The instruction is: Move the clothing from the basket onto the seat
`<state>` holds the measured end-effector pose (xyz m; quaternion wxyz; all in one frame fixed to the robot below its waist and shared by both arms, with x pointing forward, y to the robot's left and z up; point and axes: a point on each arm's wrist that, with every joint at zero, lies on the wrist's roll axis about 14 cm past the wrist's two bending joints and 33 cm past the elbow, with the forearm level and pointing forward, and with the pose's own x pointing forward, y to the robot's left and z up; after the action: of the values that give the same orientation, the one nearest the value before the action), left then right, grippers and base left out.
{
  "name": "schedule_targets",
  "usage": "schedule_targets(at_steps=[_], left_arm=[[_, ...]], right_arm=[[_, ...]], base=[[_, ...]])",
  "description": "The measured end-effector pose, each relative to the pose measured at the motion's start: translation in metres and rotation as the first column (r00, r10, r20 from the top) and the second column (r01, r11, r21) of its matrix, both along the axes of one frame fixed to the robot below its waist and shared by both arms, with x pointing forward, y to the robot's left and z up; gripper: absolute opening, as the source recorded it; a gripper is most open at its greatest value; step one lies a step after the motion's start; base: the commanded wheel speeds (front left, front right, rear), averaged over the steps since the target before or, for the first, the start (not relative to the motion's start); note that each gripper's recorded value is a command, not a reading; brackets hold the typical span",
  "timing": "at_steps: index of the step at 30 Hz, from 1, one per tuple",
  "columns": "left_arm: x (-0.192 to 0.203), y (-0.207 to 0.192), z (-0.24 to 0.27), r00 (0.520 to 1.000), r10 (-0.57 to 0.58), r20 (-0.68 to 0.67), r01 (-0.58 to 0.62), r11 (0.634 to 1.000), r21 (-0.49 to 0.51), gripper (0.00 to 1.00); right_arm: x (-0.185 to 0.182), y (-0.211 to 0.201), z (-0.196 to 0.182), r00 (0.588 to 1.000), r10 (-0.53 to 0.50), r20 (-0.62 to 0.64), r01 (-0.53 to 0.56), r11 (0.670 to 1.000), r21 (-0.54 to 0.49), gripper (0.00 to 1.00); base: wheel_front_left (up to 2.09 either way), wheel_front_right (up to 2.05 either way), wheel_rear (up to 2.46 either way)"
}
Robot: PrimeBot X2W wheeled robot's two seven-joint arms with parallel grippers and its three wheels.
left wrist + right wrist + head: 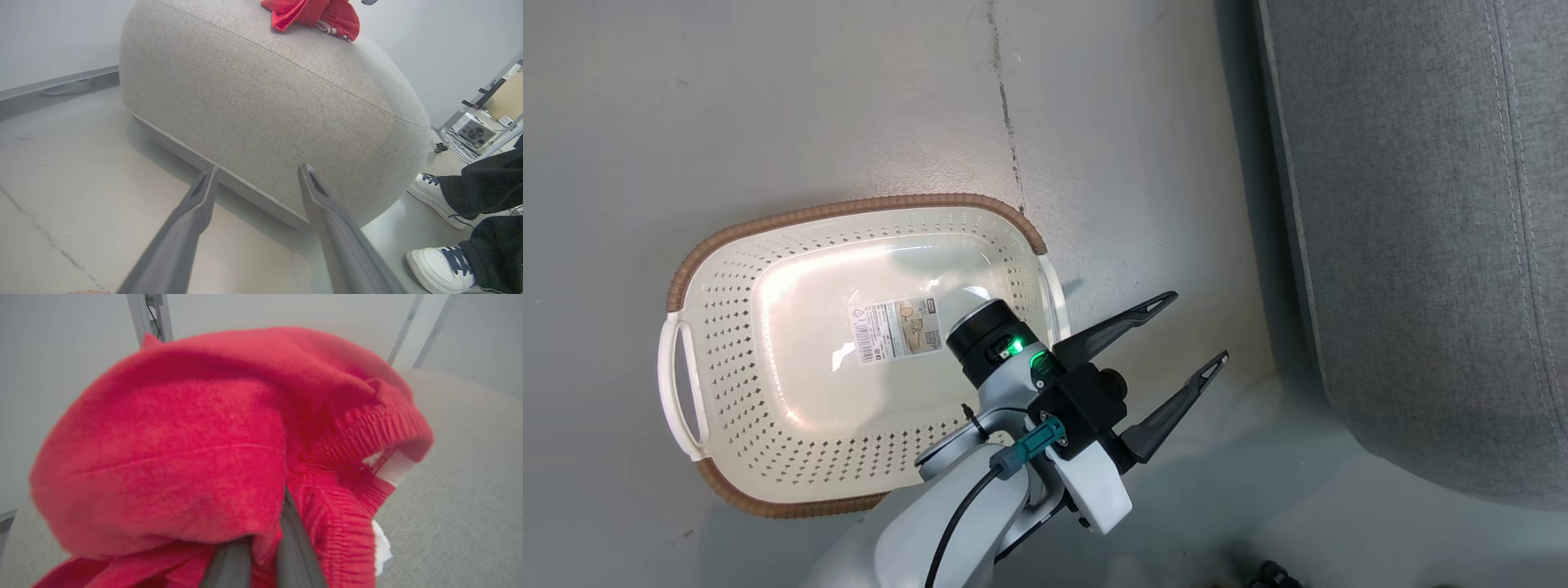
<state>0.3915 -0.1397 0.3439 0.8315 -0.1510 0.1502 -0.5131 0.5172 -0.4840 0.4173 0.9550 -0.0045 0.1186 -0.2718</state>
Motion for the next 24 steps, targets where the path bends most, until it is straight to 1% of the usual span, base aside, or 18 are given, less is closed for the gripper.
schedule_targets(at_steps=[3,9,10,12,13,17,19,24], left_arm=[[0.001,0.0,0.0,1.0,0.004,0.002,-0.004,1.0,-0.002,1.0],[0.001,-0.002,0.001,1.0,0.0,0.009,0.0,1.0,-0.002,1.0],[0.001,-0.003,0.002,1.0,-0.003,0.013,0.003,1.0,-0.002,1.0],[0.002,-0.004,0.008,1.0,-0.004,0.025,0.005,1.0,-0.011,1.0],[0.002,-0.005,0.012,0.999,-0.005,0.034,0.006,1.0,-0.017,1.0],[0.003,-0.008,0.031,0.998,-0.005,0.067,0.008,0.999,-0.044,1.0],[0.003,-0.009,0.041,0.997,-0.004,0.082,0.008,0.998,-0.056,1.0],[-0.01,-0.01,0.062,0.995,-0.016,0.101,0.023,0.997,-0.069,1.0]], right_arm=[[-0.005,-0.001,-0.01,0.999,-0.002,-0.051,0.002,1.0,-0.003,0.0],[-0.005,0.003,-0.013,0.997,0.012,-0.07,-0.012,1.0,0.002,0.0],[-0.005,0.004,-0.012,0.997,0.019,-0.071,-0.019,1.0,0.0,0.04],[-0.003,0.006,-0.006,0.998,0.033,-0.06,-0.033,0.999,-0.008,0.56],[-0.003,0.006,-0.002,0.998,0.036,-0.053,-0.037,0.999,-0.01,1.0],[-0.011,0.003,0.011,0.998,0.04,-0.043,-0.041,0.999,-0.028,1.0],[-0.012,0.005,0.022,0.997,0.066,-0.048,-0.069,0.996,-0.061,1.0],[-0.026,0.008,0.039,0.996,0.084,-0.034,-0.087,0.993,-0.079,1.0]], base=[[0.0,0.0,0.0],[0.0,0.0,0.0],[0.0,0.0,0.0],[0.0,0.0,0.0],[0.0,0.0,0.0],[0.0,0.0,0.0],[0.0,0.0,0.0],[0.0,0.0,0.0]])
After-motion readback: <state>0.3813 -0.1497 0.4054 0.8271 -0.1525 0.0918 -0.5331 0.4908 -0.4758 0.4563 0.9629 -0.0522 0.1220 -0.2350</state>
